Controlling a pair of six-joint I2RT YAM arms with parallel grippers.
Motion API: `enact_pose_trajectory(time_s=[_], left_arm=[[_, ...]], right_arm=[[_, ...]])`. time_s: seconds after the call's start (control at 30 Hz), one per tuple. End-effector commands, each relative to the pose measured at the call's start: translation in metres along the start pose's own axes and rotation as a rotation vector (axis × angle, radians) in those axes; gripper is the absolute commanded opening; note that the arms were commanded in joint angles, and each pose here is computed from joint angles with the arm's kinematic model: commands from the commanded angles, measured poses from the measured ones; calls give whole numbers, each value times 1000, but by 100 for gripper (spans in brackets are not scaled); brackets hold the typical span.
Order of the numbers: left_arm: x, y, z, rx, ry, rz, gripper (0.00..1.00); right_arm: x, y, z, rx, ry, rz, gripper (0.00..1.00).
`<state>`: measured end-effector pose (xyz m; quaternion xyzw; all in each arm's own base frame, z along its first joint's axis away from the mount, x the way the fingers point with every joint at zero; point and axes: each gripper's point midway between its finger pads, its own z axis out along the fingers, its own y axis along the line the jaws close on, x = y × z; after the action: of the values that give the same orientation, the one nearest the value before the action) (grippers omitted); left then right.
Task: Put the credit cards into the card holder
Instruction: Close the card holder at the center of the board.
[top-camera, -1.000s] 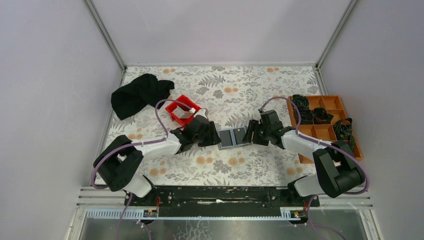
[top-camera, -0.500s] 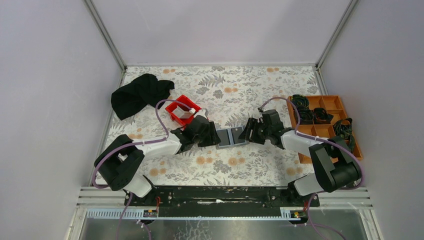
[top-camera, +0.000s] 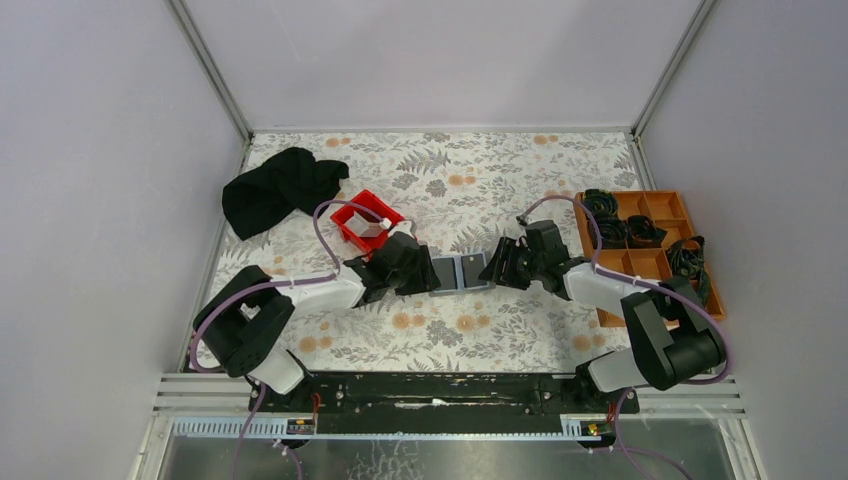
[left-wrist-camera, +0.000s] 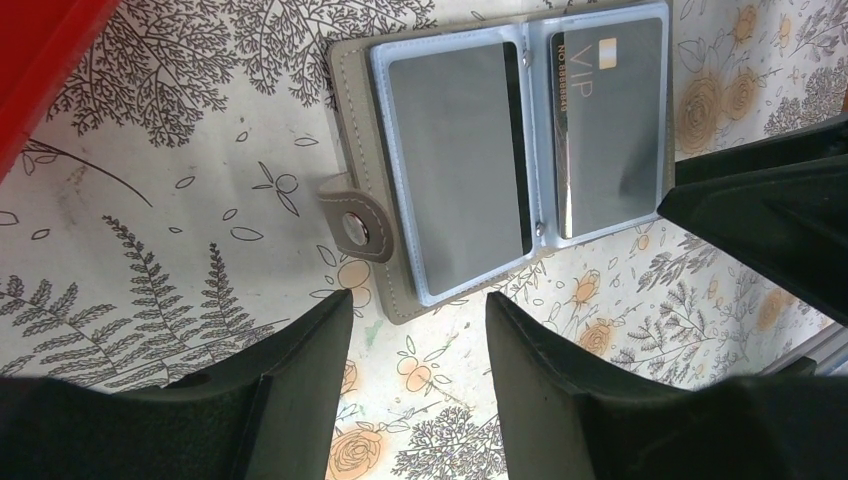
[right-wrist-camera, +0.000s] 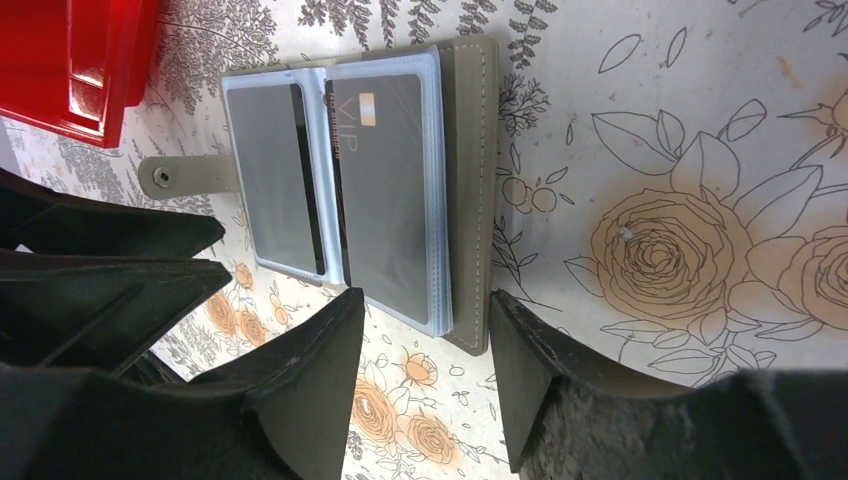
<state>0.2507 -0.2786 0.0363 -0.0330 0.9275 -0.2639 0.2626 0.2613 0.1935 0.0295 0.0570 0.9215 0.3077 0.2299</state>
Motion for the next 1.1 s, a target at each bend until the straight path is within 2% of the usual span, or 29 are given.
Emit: enact_pose_trajectory(time_s=[0.0,0.73,1.07], left_arm=[[-2,-1,5,16,-13,-9,59],[5,2,12,21,5,-10,59],[5,0,14,28,4,-19,59]], right_arm=[[-19,23,-7,-64,-39,-10,55],[-38,63,-13,-200,-57,4,50],[-31,83,-5,-234,-18,-30,50]])
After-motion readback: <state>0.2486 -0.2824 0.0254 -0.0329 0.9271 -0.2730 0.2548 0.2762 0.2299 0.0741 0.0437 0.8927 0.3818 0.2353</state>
